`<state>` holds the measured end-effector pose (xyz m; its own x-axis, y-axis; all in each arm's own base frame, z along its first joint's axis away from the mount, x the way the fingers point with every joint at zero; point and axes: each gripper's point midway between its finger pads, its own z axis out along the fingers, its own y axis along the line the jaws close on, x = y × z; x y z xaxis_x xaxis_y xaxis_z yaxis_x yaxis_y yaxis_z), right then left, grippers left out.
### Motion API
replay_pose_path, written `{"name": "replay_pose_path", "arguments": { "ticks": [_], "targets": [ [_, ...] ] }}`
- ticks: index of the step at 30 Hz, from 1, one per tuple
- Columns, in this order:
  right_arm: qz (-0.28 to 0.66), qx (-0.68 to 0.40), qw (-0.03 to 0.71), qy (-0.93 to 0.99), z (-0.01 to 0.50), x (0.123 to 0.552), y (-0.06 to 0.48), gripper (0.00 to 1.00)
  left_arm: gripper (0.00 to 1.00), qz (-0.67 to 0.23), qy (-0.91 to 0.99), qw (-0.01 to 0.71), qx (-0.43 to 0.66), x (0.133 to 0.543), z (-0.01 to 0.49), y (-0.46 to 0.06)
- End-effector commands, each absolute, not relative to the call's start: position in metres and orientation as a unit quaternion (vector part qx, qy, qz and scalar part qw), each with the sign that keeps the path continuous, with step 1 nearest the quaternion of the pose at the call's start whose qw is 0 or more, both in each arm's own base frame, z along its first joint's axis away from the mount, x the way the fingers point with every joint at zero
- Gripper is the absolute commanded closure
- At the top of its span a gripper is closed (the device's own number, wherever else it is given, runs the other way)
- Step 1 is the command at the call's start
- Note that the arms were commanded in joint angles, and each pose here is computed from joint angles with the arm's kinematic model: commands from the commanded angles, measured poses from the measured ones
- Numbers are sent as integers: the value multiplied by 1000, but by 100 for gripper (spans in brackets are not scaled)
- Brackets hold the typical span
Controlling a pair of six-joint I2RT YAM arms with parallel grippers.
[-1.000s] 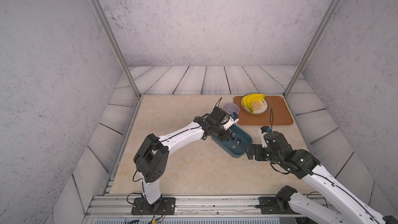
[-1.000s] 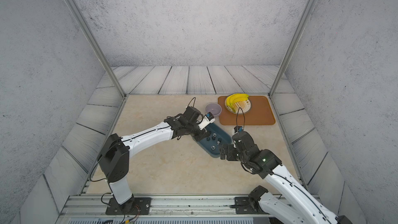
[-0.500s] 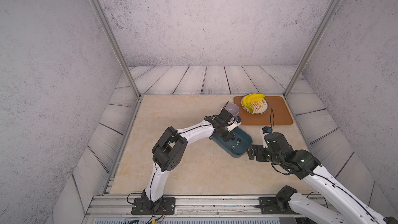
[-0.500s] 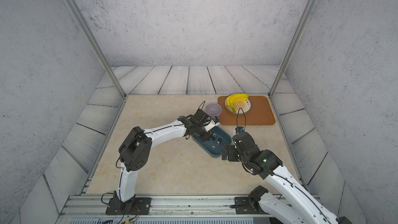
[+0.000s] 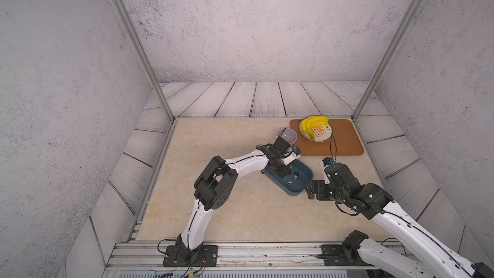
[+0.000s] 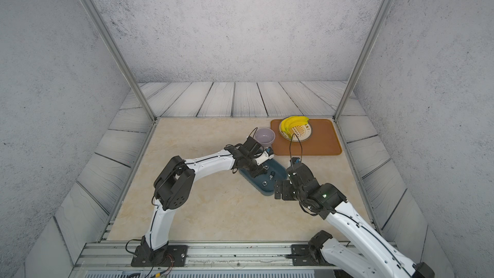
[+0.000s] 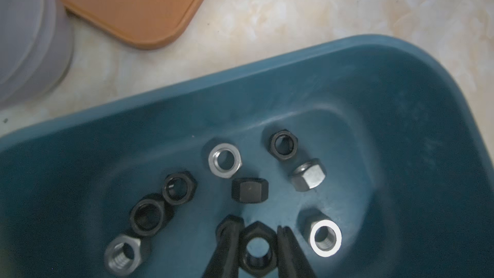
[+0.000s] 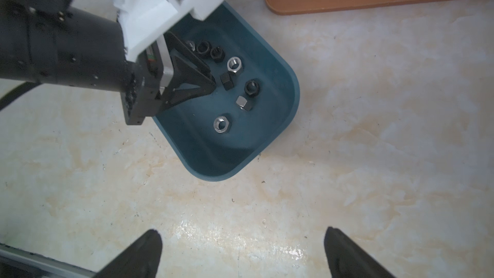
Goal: Put the nuts on the desktop into the storage box
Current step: Place the nut in the storage box.
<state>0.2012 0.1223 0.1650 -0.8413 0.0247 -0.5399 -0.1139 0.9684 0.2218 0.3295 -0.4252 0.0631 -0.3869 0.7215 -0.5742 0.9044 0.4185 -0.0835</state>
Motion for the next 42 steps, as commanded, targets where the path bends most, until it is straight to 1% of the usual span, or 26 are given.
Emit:
{"name": "replay_pose_path", "arguments": {
  "ticks": [1,12,19,31,35,38,42],
  "targets": [
    [111,-22,283,953,167,201,117,1,79,-225,797,242,505,326,71,-444],
    [122,-15,303,945,172,202,116,1,78,-256,780,246,516,318,69,-465],
    [129,-18,302,944,171,201,118,1,78,-246,790,221,515,317,49,-464],
    [139,-20,304,942,172,200,121,1,76,-199,806,227,510,328,38,-453],
    [142,-23,302,942,171,200,122,1,75,-190,809,228,507,331,37,-450],
    [145,-23,302,942,172,200,123,1,70,-193,809,227,507,330,37,-451],
    [146,-24,300,942,170,200,124,1,59,-195,809,227,506,329,39,-451]
  ]
}}
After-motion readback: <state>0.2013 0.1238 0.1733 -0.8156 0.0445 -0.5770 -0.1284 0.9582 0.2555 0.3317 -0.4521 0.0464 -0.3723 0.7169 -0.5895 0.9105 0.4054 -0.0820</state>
